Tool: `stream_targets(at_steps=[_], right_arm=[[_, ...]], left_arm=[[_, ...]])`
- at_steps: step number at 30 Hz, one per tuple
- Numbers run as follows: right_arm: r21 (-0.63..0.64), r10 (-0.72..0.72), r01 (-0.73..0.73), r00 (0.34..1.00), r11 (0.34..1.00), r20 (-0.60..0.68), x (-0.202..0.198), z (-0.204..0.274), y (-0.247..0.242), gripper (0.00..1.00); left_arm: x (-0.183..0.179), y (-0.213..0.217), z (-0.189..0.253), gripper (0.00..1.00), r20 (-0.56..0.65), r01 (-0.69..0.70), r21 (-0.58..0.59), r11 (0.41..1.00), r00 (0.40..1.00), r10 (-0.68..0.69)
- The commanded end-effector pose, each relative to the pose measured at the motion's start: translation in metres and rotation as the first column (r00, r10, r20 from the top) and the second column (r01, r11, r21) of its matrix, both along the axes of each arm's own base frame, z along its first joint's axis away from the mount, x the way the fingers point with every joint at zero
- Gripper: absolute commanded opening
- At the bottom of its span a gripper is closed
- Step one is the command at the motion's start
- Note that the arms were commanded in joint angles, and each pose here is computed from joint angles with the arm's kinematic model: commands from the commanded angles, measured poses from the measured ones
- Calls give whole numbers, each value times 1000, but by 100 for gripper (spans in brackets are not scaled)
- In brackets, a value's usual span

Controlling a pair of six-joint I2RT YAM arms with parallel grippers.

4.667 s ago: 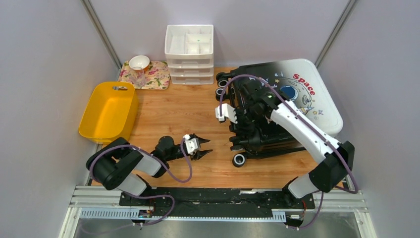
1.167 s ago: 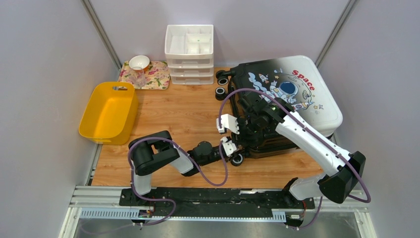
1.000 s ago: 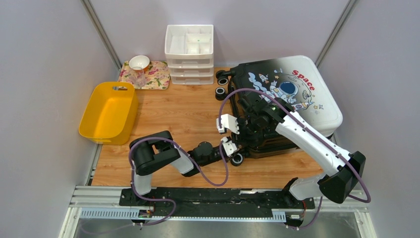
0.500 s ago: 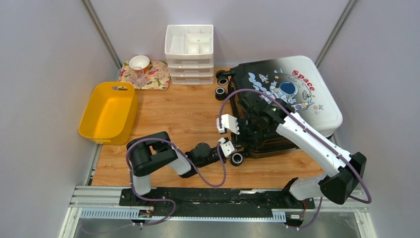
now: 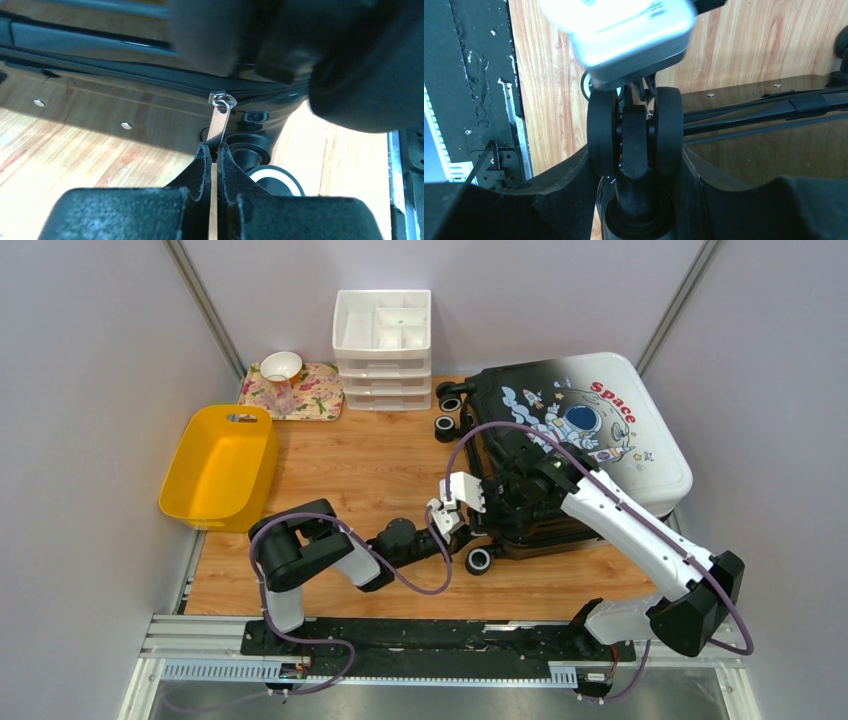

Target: Open, take out, and arrange the luggage

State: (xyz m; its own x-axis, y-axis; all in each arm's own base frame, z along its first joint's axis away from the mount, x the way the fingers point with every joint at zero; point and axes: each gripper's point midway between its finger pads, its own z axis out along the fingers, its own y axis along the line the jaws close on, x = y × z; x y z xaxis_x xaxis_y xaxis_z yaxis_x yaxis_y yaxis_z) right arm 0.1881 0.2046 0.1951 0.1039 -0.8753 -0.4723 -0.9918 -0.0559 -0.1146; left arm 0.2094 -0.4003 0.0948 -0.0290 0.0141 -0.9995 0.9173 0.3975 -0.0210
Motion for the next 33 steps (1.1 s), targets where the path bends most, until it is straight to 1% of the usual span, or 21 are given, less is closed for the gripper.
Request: stream_targets(at_steps=[1,3,5,9,13,18,22,24,31,33], right_arm=[[-11,-39,38,987,999,-153,-46,6,-22,0],[-4,-33,32,987,999,-159,-49,6,-22,0],[-6,-27,26,986,1000,-162,-50,6,-23,0],[-14,-20,18,984,1000,-174,-54,5,-26,0],[-17,-15,12,984,1000,-178,-57,5,-29,0],[-17,-7,4,984,1000,-179,-61,4,-31,0],[-19,4,-7,982,1000,-186,-66,4,-35,0],[-24,5,-10,982,1000,-188,-68,2,-37,0],[-37,7,-15,978,999,-206,-78,-2,-46,0],[-58,2,-14,977,998,-213,-82,-4,-51,0]], left_arm=[[24,17,93,0,52,-54,-352,935,996,77],[33,19,93,0,44,-70,-352,933,995,91],[42,20,88,0,11,-92,-344,934,995,102],[72,24,87,0,-16,-147,-338,930,989,150],[102,28,80,0,-74,-207,-322,924,978,194],[134,33,75,0,-56,-242,-293,925,970,236],[163,39,66,0,-102,-295,-269,917,955,277],[176,42,64,0,-102,-311,-262,913,950,295],[209,54,62,0,-142,-371,-258,892,928,345],[217,61,64,0,-144,-390,-261,883,920,363]])
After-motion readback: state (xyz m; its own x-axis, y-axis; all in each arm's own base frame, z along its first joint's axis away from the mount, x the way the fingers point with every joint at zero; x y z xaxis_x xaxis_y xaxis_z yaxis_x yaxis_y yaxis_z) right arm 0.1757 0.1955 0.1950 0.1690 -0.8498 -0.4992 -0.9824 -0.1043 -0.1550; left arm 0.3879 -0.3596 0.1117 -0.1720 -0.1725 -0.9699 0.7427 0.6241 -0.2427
